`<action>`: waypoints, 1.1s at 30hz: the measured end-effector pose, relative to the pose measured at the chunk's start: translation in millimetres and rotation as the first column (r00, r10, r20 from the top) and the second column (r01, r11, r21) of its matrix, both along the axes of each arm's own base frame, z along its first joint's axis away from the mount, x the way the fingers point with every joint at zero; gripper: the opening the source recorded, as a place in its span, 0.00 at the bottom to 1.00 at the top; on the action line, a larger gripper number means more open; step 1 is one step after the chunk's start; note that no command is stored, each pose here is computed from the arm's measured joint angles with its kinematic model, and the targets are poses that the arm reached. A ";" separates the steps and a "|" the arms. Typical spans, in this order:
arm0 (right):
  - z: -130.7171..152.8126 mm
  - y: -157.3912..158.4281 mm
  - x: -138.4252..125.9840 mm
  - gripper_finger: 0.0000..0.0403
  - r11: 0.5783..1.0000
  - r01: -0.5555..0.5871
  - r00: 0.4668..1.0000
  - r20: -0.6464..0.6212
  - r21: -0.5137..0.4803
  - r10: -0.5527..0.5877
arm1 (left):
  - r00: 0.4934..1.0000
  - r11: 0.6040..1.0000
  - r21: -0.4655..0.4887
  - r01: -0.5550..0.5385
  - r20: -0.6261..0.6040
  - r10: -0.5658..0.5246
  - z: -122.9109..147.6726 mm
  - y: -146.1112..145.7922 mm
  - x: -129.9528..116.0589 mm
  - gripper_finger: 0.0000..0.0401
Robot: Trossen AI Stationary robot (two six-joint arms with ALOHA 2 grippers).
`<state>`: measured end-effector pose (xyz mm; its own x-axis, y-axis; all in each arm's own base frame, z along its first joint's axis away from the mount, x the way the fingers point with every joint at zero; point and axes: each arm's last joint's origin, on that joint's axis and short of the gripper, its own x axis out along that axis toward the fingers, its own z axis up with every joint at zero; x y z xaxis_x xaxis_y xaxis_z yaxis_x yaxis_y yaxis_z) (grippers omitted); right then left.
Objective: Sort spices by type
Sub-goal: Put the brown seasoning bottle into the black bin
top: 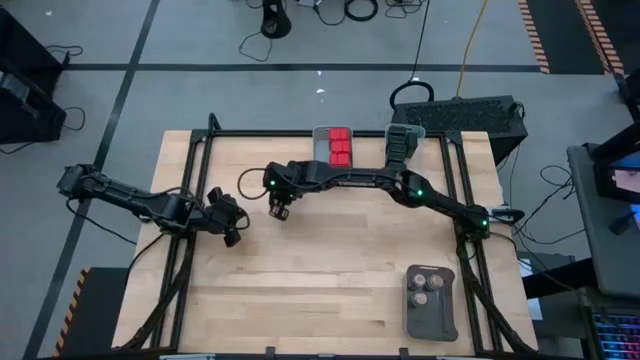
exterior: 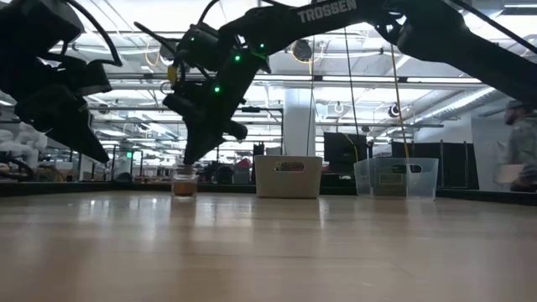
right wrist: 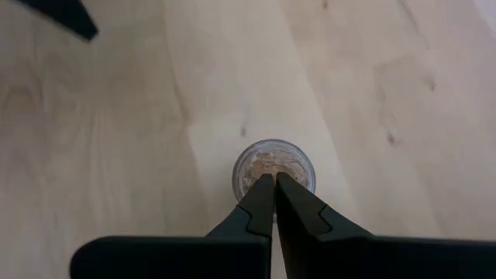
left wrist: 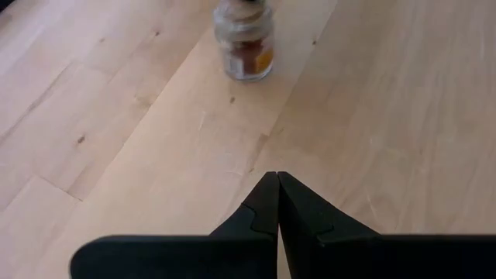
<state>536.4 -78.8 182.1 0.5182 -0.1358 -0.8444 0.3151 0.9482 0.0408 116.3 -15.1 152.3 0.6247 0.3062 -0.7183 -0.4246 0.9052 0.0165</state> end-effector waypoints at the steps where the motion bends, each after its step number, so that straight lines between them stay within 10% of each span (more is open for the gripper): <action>1: 2.1 2.3 -1.3 0.00 1.000 0.000 1.000 -0.008 0.003 0.000 | 1.000 1.000 -0.003 0.003 0.001 -0.003 0.1 -0.2 0.2 0.02; 15: 15.0 12.7 -3.9 0.03 1.000 -0.002 1.000 0.004 0.014 0.002 | 1.000 1.000 -0.008 0.008 0.003 -0.008 0.2 -0.4 0.4 0.02; 33: 18.9 11.4 -2.5 0.59 1.000 -0.010 0.999 0.032 0.013 0.009 | 1.000 1.000 -0.010 0.012 0.003 -0.012 0.3 -0.5 0.6 0.02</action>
